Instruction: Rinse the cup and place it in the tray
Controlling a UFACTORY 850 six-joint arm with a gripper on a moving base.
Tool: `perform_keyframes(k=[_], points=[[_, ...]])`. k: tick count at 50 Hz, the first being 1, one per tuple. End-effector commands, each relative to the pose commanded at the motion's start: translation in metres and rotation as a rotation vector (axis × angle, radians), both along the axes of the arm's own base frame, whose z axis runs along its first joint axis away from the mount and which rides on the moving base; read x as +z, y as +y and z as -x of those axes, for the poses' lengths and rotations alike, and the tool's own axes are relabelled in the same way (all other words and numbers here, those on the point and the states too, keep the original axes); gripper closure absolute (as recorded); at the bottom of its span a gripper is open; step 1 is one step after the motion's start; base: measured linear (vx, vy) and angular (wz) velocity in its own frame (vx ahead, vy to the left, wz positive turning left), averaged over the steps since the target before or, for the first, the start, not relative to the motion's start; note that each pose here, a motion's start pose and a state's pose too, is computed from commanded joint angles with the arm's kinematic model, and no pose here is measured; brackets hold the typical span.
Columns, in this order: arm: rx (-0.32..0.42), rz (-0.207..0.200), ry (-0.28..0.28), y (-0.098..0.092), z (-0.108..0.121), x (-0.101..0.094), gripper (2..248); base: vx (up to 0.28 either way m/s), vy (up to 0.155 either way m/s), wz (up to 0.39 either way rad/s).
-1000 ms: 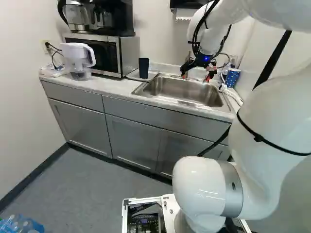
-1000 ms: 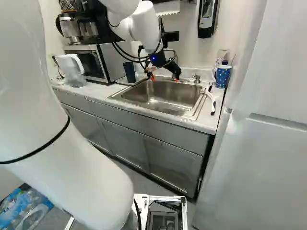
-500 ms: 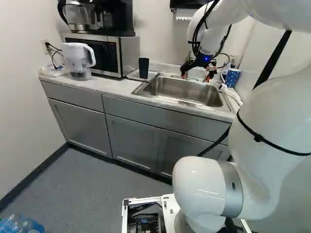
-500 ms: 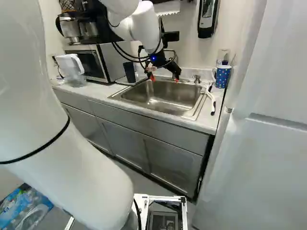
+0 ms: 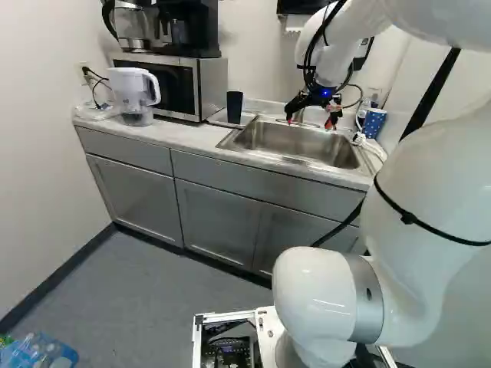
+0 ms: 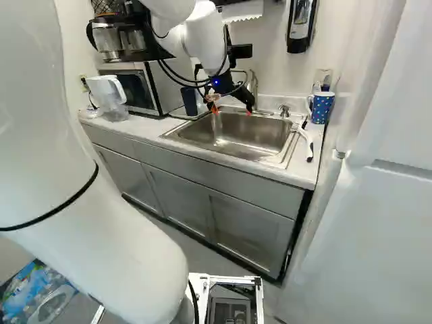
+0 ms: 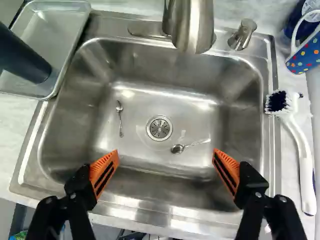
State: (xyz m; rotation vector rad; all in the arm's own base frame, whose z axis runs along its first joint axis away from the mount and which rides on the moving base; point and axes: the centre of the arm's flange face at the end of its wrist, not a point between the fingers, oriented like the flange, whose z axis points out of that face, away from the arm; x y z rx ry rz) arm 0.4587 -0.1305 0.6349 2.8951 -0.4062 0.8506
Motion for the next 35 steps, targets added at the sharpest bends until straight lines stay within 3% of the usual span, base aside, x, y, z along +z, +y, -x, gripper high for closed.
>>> perform_keyframes(k=[35], points=[[0.000,0.000,0.000,0.0000,0.0000,0.0000,3,-0.051,0.097,0.005]])
